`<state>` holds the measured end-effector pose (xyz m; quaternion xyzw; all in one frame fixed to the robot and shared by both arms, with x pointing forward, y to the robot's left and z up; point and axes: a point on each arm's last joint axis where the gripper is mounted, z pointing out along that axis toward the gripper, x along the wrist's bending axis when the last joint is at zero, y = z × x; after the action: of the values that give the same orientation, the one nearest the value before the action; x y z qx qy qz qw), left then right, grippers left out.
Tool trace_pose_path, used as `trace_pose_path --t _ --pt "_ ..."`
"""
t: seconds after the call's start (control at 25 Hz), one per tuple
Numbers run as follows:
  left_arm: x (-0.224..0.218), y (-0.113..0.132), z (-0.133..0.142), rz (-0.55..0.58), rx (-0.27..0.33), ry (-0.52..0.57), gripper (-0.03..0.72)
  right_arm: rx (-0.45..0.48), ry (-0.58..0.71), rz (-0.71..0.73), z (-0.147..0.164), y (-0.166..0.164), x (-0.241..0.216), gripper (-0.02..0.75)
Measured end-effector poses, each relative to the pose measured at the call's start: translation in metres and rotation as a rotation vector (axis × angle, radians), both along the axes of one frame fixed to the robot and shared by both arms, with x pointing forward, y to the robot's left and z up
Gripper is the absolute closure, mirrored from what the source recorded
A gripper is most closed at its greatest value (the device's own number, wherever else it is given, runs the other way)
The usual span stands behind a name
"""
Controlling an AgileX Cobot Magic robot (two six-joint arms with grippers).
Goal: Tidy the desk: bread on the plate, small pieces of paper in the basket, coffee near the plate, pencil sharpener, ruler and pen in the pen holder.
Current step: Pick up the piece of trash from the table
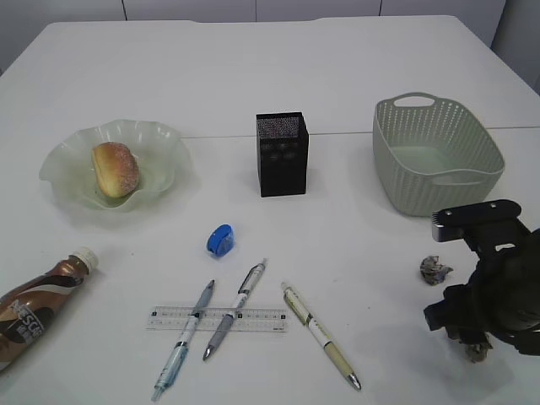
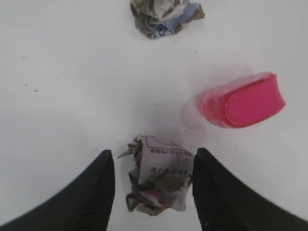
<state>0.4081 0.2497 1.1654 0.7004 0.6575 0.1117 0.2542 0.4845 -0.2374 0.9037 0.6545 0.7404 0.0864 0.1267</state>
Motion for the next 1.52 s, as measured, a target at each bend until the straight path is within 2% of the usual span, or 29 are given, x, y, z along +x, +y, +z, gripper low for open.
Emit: trace_pose_path --t 0.4,1.12,1.24,1.52 --pt "0.0 0.0 0.0 0.0 0.0 0.0 0.19 -0.007 0.032 0.004 -0.011 0.001 0.001 0.324" --pt "0.0 0.0 0.0 0.0 0.0 0.0 0.19 -0.004 0.022 0.007 -0.01 0.001 0.004 0.33" --pt "0.0 0.0 0.0 0.0 0.0 0.0 0.19 -0.008 0.02 0.013 -0.01 0.001 0.004 0.384" --pt "0.0 0.0 0.0 0.0 0.0 0.0 0.19 -0.034 0.071 0.015 -0.02 0.0 0.003 0.617"
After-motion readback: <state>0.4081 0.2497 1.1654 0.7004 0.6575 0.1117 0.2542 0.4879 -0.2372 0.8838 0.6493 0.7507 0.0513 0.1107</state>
